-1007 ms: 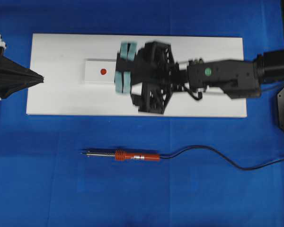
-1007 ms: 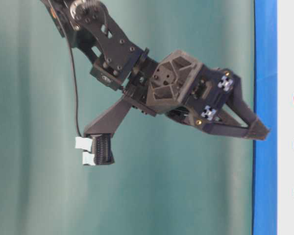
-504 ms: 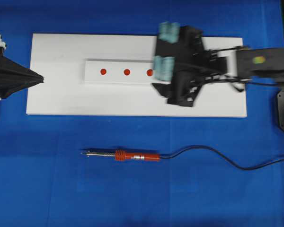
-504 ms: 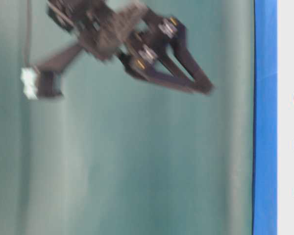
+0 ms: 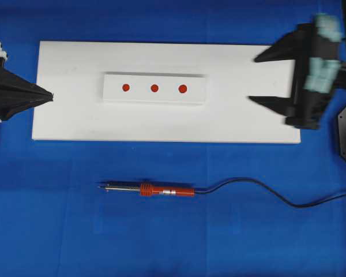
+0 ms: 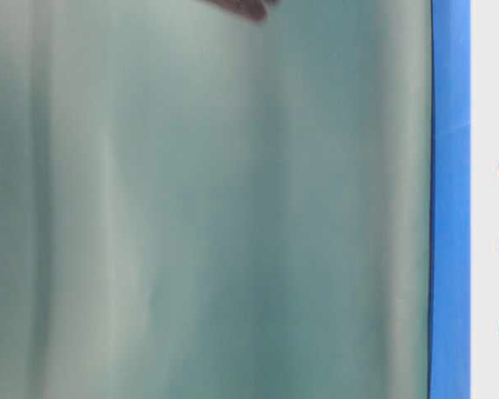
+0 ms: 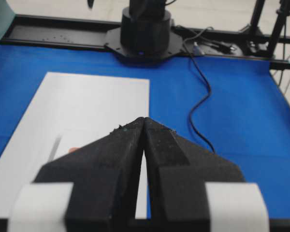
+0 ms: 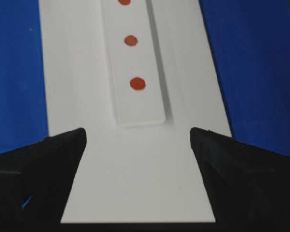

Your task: Touch the tip of the soldering iron to the mark.

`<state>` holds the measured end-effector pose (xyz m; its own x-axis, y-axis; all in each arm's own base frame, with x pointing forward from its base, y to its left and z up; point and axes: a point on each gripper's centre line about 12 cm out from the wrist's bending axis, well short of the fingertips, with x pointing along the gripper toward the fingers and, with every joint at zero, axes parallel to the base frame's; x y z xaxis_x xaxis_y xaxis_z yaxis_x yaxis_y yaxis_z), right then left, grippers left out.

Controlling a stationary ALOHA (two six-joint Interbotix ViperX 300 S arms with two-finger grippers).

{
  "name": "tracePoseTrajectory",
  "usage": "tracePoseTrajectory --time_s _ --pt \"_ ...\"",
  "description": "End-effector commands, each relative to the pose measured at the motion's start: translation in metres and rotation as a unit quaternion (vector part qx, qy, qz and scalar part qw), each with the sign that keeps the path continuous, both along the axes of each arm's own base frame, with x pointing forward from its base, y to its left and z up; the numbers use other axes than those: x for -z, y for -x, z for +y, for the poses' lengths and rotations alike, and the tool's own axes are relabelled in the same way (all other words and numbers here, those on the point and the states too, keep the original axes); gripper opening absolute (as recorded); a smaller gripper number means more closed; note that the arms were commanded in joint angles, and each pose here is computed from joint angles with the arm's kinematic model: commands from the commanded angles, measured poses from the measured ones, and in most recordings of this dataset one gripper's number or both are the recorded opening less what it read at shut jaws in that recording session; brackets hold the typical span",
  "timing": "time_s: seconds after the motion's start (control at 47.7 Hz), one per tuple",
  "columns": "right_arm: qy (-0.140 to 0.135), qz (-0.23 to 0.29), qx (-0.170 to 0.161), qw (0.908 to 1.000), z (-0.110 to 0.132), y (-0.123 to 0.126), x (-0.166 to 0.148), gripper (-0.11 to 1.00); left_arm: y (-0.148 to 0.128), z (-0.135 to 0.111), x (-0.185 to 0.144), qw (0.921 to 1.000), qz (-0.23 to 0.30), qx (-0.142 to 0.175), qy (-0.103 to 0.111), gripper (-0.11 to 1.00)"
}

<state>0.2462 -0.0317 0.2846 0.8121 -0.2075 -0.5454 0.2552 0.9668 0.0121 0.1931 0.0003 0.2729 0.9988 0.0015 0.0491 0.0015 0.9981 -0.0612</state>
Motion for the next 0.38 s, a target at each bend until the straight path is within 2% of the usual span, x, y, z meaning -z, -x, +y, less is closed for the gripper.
tracePoseTrajectory --time_s 0.0,0.21,0.357 --pt "0.0 -0.025 0.0 0.9997 0.001 0.017 -0.006 0.85 -0.001 0.0 -0.004 1.0 -0.006 -0.001 0.001 0.0" --pt "-0.014 -0.056 0.002 0.9984 0.005 0.062 0.016 0.85 -0.001 0.0 -0.005 1.0 -0.008 -0.001 0.002 0.0" --pt "-0.027 -0.091 -0.005 0.9955 0.009 0.082 0.028 0.84 -0.001 0.0 -0.005 1.0 -0.008 -0.001 0.002 0.0"
